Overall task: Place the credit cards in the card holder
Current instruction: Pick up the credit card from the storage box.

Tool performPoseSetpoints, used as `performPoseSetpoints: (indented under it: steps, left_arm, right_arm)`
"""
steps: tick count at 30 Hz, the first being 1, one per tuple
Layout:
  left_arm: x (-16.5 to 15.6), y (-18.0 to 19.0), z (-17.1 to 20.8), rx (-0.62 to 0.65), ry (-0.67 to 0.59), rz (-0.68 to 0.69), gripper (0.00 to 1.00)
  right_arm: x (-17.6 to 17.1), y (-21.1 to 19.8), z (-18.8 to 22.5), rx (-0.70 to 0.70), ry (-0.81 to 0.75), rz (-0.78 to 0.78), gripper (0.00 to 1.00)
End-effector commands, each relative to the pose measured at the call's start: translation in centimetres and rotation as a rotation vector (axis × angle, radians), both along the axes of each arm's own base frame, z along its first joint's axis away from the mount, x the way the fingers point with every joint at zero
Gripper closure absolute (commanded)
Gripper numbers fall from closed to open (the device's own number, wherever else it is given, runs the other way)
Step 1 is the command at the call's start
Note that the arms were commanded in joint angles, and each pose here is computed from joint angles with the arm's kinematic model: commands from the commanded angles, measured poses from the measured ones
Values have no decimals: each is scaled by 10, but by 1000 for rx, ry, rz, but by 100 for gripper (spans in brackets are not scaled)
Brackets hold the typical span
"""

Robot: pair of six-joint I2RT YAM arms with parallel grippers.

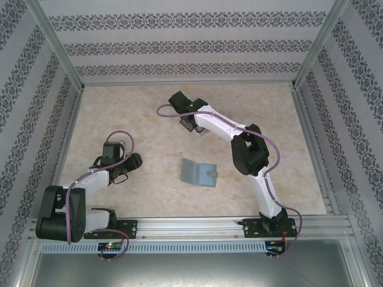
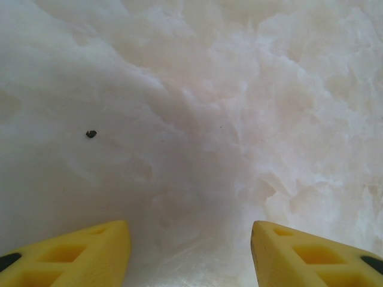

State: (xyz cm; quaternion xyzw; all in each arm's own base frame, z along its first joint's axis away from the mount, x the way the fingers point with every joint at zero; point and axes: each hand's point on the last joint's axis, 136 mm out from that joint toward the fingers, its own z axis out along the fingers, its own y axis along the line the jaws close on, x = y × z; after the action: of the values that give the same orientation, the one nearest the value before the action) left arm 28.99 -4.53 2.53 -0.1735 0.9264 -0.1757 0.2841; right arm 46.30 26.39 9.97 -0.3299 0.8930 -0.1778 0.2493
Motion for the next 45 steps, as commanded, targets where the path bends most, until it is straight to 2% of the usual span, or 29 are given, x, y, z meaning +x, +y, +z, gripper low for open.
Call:
performPoseSetpoints:
  steps: [1,12,17,25,30,41,45]
  left_arm:
    - [4,-1,-3,20,6,-18,43]
    - [5,-1,-3,21,7,-19,43]
    - [4,-1,-4,20,8,-20,42]
    - [4,-2,-4,18,11,-22,42]
    - [4,-1,-4,21,11,-19,43]
    - [4,-2,-4,20,10,-22,42]
    - [4,-2,-5,18,14,-22,42]
  right_arm:
    - [4,-9,29,-25,-75,-13,39]
    - [6,-6,43,-27,-132,-6,41]
    - [3,-5,38,-21,-128,-16,51]
    - [-1,-6,35,-41,-148,-7,51]
    - [-2,-7,37,-42,-160,-4,55]
    - [-1,-3,49,-28,-210,11,56]
    - [-7,0,41,-12,-178,25,62]
